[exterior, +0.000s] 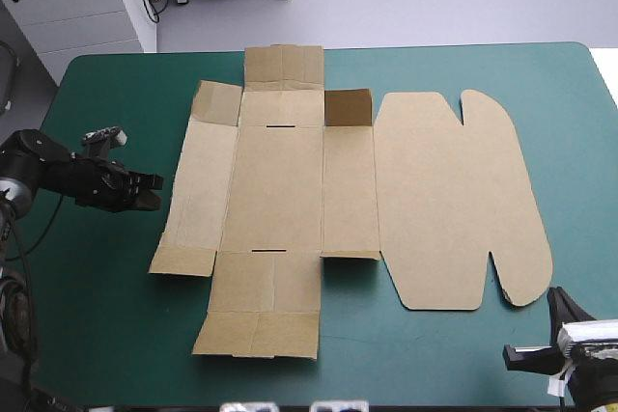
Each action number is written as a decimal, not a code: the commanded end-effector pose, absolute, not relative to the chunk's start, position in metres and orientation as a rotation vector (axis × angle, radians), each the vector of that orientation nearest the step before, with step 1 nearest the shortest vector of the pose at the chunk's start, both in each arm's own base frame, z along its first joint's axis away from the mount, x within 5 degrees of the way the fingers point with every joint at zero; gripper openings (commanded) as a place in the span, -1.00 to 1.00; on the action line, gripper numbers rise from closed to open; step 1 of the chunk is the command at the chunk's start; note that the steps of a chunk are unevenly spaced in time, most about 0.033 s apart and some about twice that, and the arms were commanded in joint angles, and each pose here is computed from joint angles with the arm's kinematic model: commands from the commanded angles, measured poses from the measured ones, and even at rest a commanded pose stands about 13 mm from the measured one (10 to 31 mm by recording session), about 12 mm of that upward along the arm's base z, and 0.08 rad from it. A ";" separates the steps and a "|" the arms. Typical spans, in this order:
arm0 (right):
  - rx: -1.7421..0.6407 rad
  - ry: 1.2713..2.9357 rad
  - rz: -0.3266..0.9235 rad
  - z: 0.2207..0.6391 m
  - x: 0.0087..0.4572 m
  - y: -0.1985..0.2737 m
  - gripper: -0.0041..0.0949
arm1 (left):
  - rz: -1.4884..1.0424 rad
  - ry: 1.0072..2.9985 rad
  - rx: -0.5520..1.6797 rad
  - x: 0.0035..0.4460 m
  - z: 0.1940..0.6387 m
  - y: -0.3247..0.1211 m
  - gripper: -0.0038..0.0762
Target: Fold the box
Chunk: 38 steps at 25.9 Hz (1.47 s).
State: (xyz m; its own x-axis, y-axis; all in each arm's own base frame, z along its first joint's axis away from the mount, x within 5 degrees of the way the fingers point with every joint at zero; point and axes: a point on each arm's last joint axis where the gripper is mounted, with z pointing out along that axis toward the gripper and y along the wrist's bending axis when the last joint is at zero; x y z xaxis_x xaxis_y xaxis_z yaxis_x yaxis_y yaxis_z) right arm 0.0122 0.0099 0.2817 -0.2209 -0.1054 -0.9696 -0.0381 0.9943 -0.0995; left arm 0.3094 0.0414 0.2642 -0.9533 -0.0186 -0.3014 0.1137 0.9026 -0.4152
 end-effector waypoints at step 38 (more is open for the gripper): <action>-0.088 1.680 -0.086 0.295 0.007 0.010 -0.96 | -0.971 2.730 -0.090 0.340 0.240 0.031 -0.92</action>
